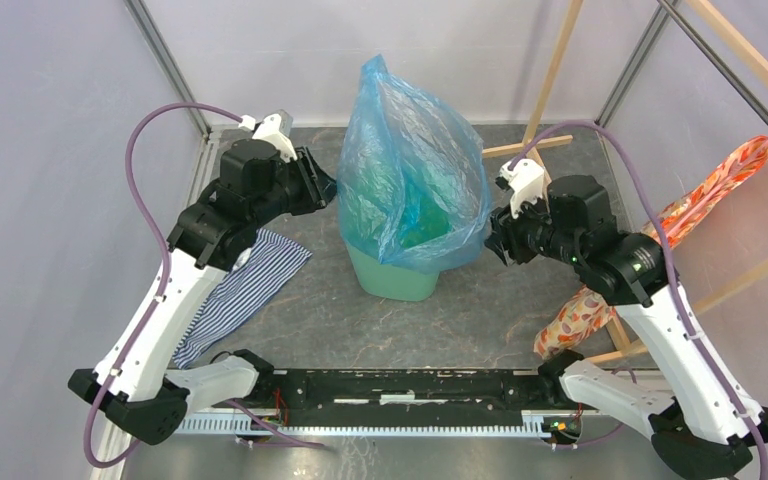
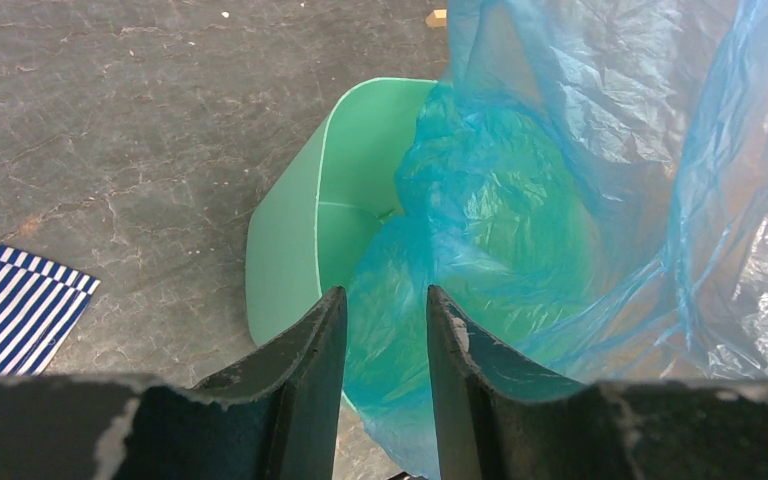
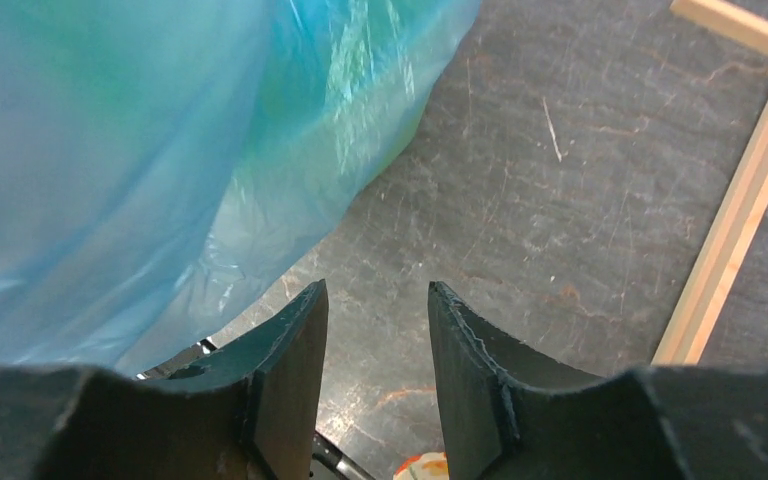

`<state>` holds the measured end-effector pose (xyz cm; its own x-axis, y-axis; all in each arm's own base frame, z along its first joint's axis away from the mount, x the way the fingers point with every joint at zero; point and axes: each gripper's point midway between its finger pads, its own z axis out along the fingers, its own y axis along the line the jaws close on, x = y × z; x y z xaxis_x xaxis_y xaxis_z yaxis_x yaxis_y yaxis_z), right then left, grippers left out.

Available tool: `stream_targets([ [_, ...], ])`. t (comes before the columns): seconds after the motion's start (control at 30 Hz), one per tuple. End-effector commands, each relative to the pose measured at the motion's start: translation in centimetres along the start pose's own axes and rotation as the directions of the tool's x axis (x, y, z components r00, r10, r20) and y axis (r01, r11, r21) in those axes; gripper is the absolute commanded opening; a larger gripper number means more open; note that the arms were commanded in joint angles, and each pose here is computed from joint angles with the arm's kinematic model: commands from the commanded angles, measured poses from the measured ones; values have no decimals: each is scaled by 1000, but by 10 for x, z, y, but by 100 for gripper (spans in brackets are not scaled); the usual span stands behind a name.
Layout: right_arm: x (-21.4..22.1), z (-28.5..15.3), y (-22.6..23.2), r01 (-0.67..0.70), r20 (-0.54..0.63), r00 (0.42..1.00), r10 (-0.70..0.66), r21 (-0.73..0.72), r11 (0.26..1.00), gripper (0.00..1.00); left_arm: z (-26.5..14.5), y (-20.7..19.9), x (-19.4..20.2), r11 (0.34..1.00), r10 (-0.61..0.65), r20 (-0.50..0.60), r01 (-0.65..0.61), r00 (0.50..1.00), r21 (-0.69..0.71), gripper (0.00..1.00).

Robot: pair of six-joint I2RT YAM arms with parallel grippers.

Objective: Put the trash bags into the trash bin

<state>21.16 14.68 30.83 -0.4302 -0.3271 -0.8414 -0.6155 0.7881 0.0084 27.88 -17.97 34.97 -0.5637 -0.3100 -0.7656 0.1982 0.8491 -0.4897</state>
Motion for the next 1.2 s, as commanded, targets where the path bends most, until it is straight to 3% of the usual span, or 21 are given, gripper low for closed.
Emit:
stream_targets([
  [0.0,15,4,3,5,-33,999,-6,-17,1000,48,2,-3,-8,1000,23,37,-23,999,18,42],
  [0.3,-17,18,52,-66,78,993,91,-277,959,49,7,-5,-5,999,16,27,-17,1000,36,41],
  [0.5,-61,31,58,-100,187,968,165,-313,944,48,12,-6,-6,999,19,29,-20,999,37,41],
  [0.83,-84,92,36,-107,289,945,153,-170,980,45,28,-9,-11,999,25,36,-27,999,41,41],
  [1.03,-54,112,23,-99,205,972,112,-73,992,43,34,-6,-6,999,33,24,-34,999,34,41],
  [1.17,-50,97,16,-86,212,973,91,-32,996,50,34,0,-2,999,34,24,-35,999,18,41],
])
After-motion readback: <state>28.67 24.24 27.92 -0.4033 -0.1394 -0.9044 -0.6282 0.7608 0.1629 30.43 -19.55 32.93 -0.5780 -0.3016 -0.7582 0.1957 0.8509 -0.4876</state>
